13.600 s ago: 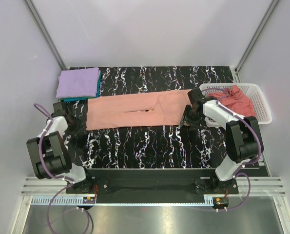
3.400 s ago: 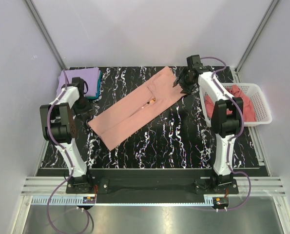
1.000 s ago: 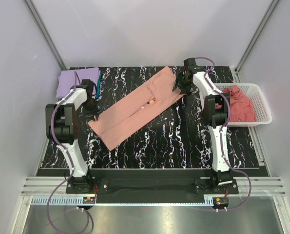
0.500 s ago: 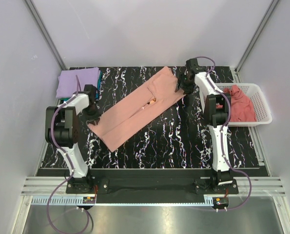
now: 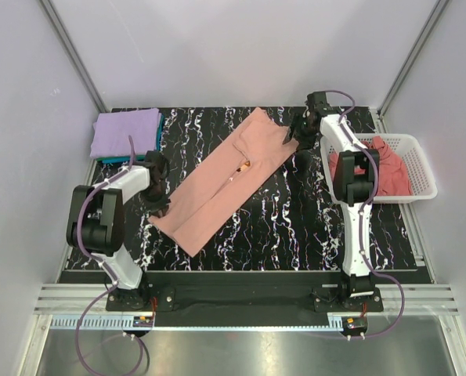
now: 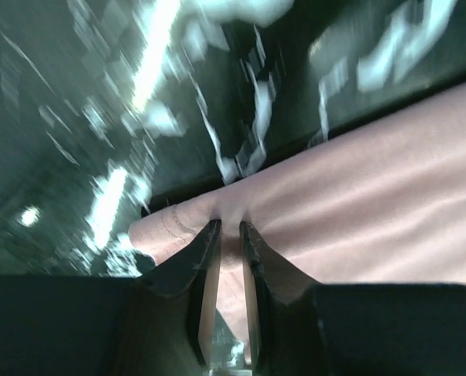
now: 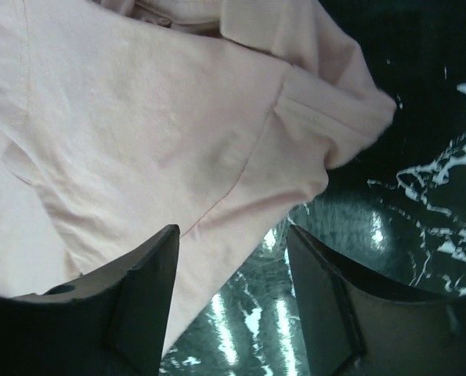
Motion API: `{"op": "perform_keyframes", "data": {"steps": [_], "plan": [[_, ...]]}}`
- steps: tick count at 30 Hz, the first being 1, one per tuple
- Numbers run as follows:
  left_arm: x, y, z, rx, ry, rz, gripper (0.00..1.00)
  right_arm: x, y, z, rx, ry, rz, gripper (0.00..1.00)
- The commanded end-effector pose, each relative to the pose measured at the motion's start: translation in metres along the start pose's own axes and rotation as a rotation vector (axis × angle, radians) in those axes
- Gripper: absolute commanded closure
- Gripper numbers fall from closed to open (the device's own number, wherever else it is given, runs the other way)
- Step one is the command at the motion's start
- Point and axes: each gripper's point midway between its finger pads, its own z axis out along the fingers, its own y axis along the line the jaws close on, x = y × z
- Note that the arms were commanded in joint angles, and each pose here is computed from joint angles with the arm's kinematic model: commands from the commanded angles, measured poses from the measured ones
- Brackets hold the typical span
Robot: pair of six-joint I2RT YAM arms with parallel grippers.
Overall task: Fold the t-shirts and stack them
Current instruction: Fold the tshirt
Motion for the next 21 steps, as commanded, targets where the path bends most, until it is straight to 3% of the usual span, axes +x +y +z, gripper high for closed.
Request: {"op": "perform_keyframes", "data": {"steps": [1, 6, 13, 21], "plan": [[0.061, 0.003, 0.004, 0.002, 0.184, -0.002, 0.76, -0.011, 0.019, -0.030, -0.007, -0.052, 0.109, 0.36], [0.066, 0.005, -0.001, 0.017, 0.183, 0.007, 0.76, -0.003, 0.038, -0.026, 0.013, -0.092, 0.172, 0.38], [0.077, 0.002, -0.004, 0.058, 0.215, -0.001, 0.76, -0.004, 0.081, -0.001, -0.191, -0.085, 0.333, 0.53], [0.082, -0.018, -0.019, 0.165, 0.235, -0.085, 0.75, -0.016, 0.051, 0.025, -0.151, -0.055, 0.184, 0.53]]}}
